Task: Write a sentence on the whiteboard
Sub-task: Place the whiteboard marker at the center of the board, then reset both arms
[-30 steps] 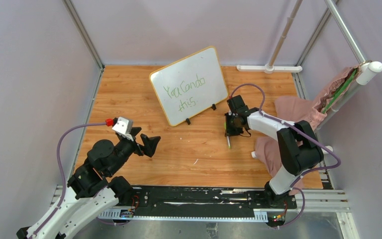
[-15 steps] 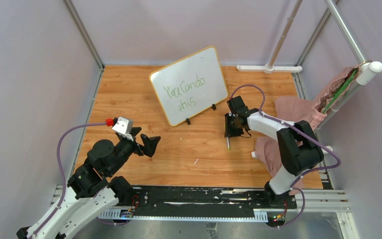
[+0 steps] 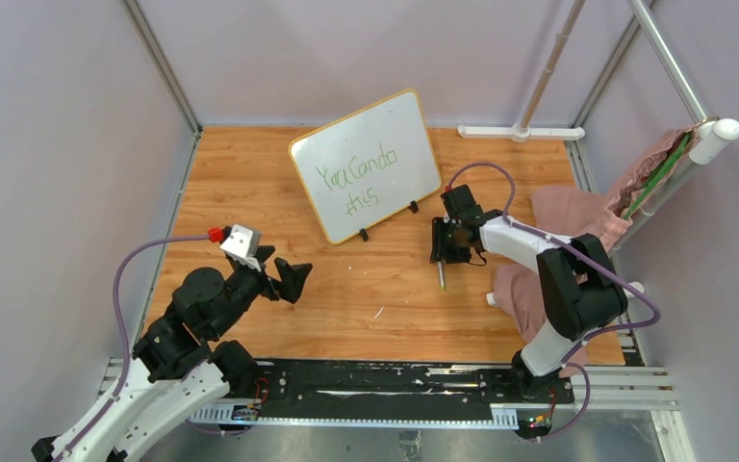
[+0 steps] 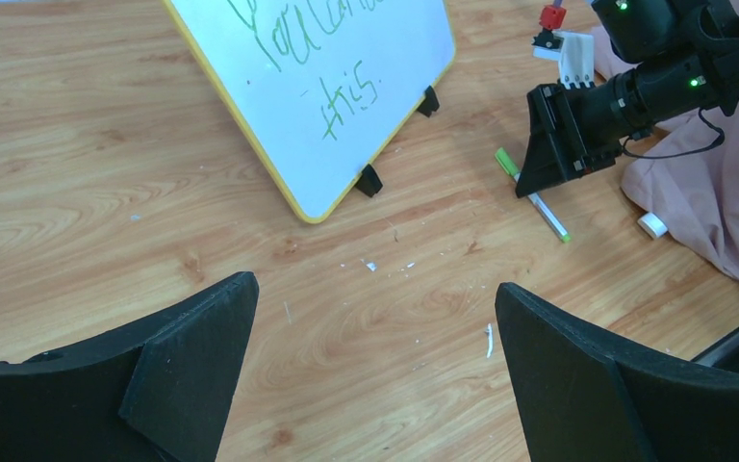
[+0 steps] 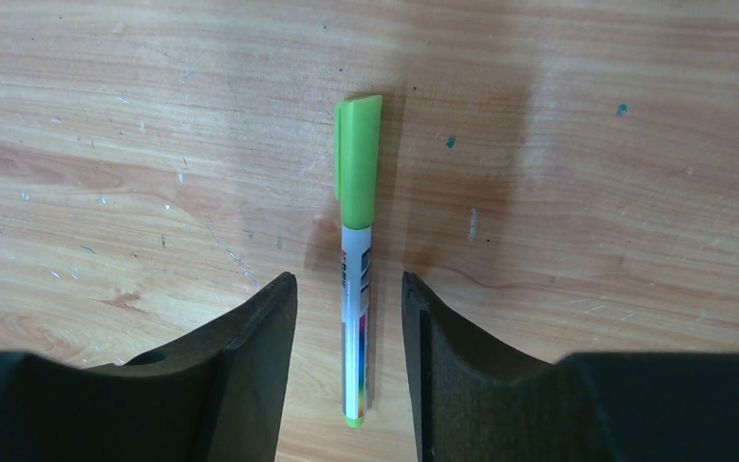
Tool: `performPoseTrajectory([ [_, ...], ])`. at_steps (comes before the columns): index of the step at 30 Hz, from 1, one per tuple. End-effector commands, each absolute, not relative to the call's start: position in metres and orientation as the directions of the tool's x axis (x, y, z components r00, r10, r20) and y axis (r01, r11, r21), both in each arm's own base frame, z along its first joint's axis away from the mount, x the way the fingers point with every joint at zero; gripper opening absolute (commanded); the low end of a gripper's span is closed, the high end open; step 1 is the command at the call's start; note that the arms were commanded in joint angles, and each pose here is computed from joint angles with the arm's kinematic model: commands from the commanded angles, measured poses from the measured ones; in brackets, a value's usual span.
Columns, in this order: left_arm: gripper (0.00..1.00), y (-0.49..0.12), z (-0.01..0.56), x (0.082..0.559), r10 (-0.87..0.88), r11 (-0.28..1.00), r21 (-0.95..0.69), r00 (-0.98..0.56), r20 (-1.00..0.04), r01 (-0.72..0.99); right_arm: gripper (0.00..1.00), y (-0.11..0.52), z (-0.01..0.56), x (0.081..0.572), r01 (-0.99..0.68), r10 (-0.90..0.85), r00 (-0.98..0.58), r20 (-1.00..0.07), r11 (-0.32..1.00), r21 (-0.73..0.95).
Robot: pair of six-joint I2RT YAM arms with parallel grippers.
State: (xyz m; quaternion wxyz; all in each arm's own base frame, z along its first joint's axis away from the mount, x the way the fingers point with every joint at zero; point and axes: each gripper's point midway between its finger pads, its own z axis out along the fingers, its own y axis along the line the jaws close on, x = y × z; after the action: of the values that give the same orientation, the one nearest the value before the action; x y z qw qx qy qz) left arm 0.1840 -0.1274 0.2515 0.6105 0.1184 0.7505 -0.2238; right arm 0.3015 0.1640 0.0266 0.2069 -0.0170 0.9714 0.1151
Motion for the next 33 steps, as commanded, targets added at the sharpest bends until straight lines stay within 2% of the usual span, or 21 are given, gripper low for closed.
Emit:
performPoseTrajectory([
  [1, 1.0, -0.13, 0.252, 0.185, -0.091, 0.87, -0.19, -0.232, -0.969, 0.455, 0.49, 0.155, 0.029, 0.301, -0.063, 0.028, -0.912, -0.41, 0.977, 0.205],
  [23, 1.0, -0.14, 0.24, 0.185, -0.046, 0.859, -0.185, -0.288, -0.957, 0.477, 0.49, 0.154, 0.041, 0.301, -0.083, 0.018, -0.899, -0.437, 0.974, 0.21],
  [27, 1.0, -0.14, 0.238, 0.185, -0.044, 0.859, -0.187, -0.293, -0.955, 0.477, 0.48, 0.158, 0.067, 0.305, -0.135, -0.001, -0.865, -0.503, 0.964, 0.231],
  [33, 1.0, -0.143, 0.23, 0.188, -0.031, 0.867, -0.192, -0.333, -0.942, 0.461, 0.46, 0.173, 0.145, 0.302, -0.295, -0.072, -0.703, -0.707, 0.935, 0.198],
])
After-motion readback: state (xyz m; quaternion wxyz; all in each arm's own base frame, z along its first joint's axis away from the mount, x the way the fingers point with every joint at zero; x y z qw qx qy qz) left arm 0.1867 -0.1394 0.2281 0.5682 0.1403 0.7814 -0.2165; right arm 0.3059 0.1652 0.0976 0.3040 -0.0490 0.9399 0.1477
